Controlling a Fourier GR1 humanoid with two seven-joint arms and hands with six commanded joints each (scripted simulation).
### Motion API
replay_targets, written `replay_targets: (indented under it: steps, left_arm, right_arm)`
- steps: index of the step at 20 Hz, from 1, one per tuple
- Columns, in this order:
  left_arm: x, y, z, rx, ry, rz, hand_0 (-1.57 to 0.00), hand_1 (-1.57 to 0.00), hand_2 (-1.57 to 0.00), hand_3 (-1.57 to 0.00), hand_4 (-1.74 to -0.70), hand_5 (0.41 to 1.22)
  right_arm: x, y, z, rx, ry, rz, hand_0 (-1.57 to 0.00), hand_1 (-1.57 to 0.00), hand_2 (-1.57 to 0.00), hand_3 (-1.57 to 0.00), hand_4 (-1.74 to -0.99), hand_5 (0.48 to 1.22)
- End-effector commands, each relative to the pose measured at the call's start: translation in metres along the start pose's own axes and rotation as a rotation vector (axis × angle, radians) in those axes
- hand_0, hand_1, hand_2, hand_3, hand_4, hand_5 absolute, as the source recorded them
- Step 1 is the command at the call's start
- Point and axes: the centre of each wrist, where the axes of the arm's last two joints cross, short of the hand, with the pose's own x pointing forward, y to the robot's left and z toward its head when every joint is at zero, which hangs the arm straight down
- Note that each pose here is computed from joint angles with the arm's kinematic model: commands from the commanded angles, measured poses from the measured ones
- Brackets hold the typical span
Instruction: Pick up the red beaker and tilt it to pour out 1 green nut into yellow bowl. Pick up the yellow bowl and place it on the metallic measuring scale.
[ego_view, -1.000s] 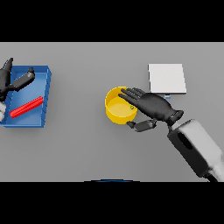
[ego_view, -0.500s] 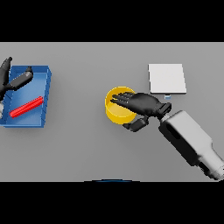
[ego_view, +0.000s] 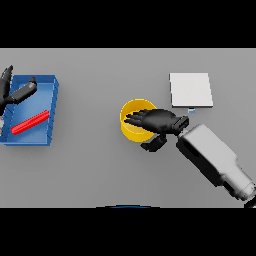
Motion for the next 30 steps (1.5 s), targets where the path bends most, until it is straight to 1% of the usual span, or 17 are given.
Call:
replay_targets:
  steps: [1,3,4,5,6,8,9,10,11,13,14,17,18,21,24,27,30]
  left_arm:
    - [0.000,0.003,-0.001,0.006,0.004,0.001,0.00,0.00,0.00,0.00,-0.79,0.729]
    - [0.000,0.002,0.000,0.004,-0.007,-0.004,0.00,0.00,0.00,0.00,-0.79,0.725]
    - [0.001,0.002,-0.002,0.007,-0.005,-0.001,0.00,0.00,0.00,0.00,-0.79,0.723]
    - [0.001,0.002,0.001,0.007,-0.008,0.001,0.00,0.00,0.00,0.00,-0.79,0.722]
    - [0.001,0.004,0.002,0.008,-0.012,0.003,0.00,0.00,0.00,0.00,-0.79,0.723]
    - [-0.001,0.001,0.003,0.008,-0.003,0.002,0.00,0.00,0.00,0.00,-0.80,0.726]
    - [0.000,0.006,0.003,0.011,-0.004,0.012,0.00,0.00,0.00,0.00,-0.80,0.727]
    - [-0.001,0.007,0.003,0.010,0.000,0.008,0.00,0.00,0.00,0.00,-0.80,0.728]
    - [0.000,0.008,0.003,0.018,-0.006,0.010,0.00,0.00,0.00,0.00,-0.80,0.727]
    - [0.002,0.003,0.004,0.010,-0.001,0.009,0.00,0.00,0.00,0.00,-0.80,0.726]
    - [0.002,0.005,0.003,0.012,-0.007,0.007,0.00,0.00,0.00,0.00,-0.80,0.725]
    - [0.001,0.004,0.006,0.007,-0.010,0.014,0.00,0.00,0.00,0.00,-0.81,0.724]
    - [0.005,0.009,0.005,0.025,-0.011,0.009,0.00,0.00,0.00,0.00,-0.81,0.725]
    - [0.004,0.005,0.008,0.014,-0.014,0.003,0.00,0.00,0.00,0.00,-0.80,0.724]
    - [0.004,0.005,0.009,0.011,-0.013,-0.003,0.00,0.00,0.00,0.00,-0.80,0.721]
    - [0.004,0.009,0.006,0.018,-0.012,-0.002,0.00,0.00,0.00,0.00,-0.80,0.720]
    - [0.006,0.008,0.006,0.019,-0.012,0.007,0.00,0.00,0.00,0.00,-0.81,0.723]
  right_arm:
    - [0.002,-0.002,-0.004,-0.002,0.011,0.004,0.00,0.00,0.00,-0.01,-1.308,0.729]
    - [0.002,-0.001,-0.008,0.004,0.045,0.016,-0.02,-0.04,-0.07,-0.09,-1.339,0.784]
    - [0.006,0.003,-0.009,0.014,0.041,0.031,-0.09,-0.11,-0.13,-0.16,-1.362,0.820]
    - [0.004,0.003,-0.010,0.020,0.033,0.037,-0.26,-0.24,-0.23,-0.25,-1.387,0.900]
    - [0.002,0.005,-0.010,0.029,0.029,0.039,-0.51,-0.44,-0.39,-0.36,-1.425,0.964]
    - [0.003,0.002,-0.008,0.052,0.030,0.027,-0.89,-0.85,-0.81,-0.59,-1.534,1.057]
    - [0.000,0.000,-0.005,0.076,0.025,0.029,-1.03,-0.99,-0.97,-0.69,-1.571,1.090]
    - [0.001,0.001,-0.002,0.089,0.027,0.027,-1.14,-1.11,-1.09,-0.87,-1.604,1.116]
    - [0.001,0.001,-0.003,0.091,0.031,0.021,-1.22,-1.20,-1.18,-0.93,-1.628,1.137]
    - [0.000,-0.001,-0.003,0.095,0.031,0.015,-1.35,-1.33,-1.28,-1.09,-1.667,1.167]
    - [0.001,-0.001,-0.002,0.091,0.032,0.013,-1.39,-1.38,-1.31,-1.14,-1.682,1.178]
    - [0.002,0.000,0.003,0.078,0.030,0.011,-1.48,-1.47,-1.42,-1.18,-1.711,1.199]
    - [0.003,-0.004,0.004,0.080,0.025,0.016,-1.50,-1.49,-1.45,-1.18,-1.717,1.203]
    - [0.004,-0.021,0.016,0.050,0.008,0.014,-1.53,-1.53,-1.49,-1.19,-1.729,1.212]
    - [0.006,-0.043,0.032,0.032,0.026,0.039,-1.55,-1.55,-1.51,-1.38,-1.731,1.216]
    - [0.006,-0.058,0.049,0.004,0.069,0.059,-1.56,-1.56,-1.54,-1.34,-1.726,1.219]
    - [0.009,-0.072,0.055,-0.027,0.106,0.047,-1.57,-1.57,-1.55,-1.26,-1.721,1.219]
